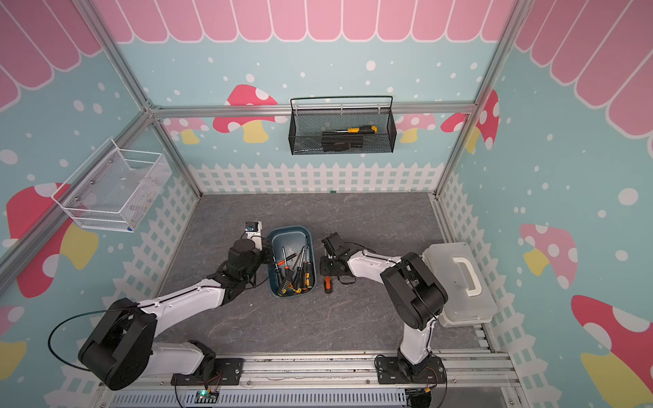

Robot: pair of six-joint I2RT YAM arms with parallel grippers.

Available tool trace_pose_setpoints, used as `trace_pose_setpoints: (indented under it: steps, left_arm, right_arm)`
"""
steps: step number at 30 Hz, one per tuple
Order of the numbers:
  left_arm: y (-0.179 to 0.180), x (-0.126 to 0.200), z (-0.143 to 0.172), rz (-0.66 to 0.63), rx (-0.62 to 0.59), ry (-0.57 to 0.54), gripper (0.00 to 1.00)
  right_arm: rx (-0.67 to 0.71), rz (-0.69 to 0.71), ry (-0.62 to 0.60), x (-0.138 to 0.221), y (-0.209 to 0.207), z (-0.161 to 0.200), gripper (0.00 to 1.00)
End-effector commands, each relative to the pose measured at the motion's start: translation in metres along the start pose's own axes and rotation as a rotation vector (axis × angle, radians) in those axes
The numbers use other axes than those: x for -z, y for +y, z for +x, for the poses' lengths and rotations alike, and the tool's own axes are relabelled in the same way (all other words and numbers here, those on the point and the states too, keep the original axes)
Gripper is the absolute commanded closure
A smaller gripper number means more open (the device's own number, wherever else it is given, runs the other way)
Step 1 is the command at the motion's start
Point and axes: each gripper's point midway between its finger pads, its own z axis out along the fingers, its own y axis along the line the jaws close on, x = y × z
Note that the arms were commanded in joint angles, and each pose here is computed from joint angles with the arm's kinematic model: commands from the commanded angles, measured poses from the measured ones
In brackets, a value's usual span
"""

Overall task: Take out the screwdriver from the storage box
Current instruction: Place the screwdriver at the center of the board, then pick up the screwdriver from the storage box.

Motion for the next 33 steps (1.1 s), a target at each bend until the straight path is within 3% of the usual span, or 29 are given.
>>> trace_pose_setpoints:
  steps: [1, 10, 33]
  left_arm:
    - [0.006, 0.001, 0.009, -0.016, -0.025, 0.025, 1.00]
    - [0.006, 0.001, 0.010, -0.013, -0.012, 0.022, 1.00]
    - [0.005, 0.003, 0.013, -0.005, 0.006, 0.025, 1.00]
  right_arm:
    - [-0.009, 0.053, 0.017, -0.005, -0.011, 0.004, 0.81]
    - [-0.020, 0.050, 0.034, -0.007, -0.011, 0.007, 0.70]
    - [-0.019, 0.018, -0.016, 0.011, -0.003, -0.005, 0.63]
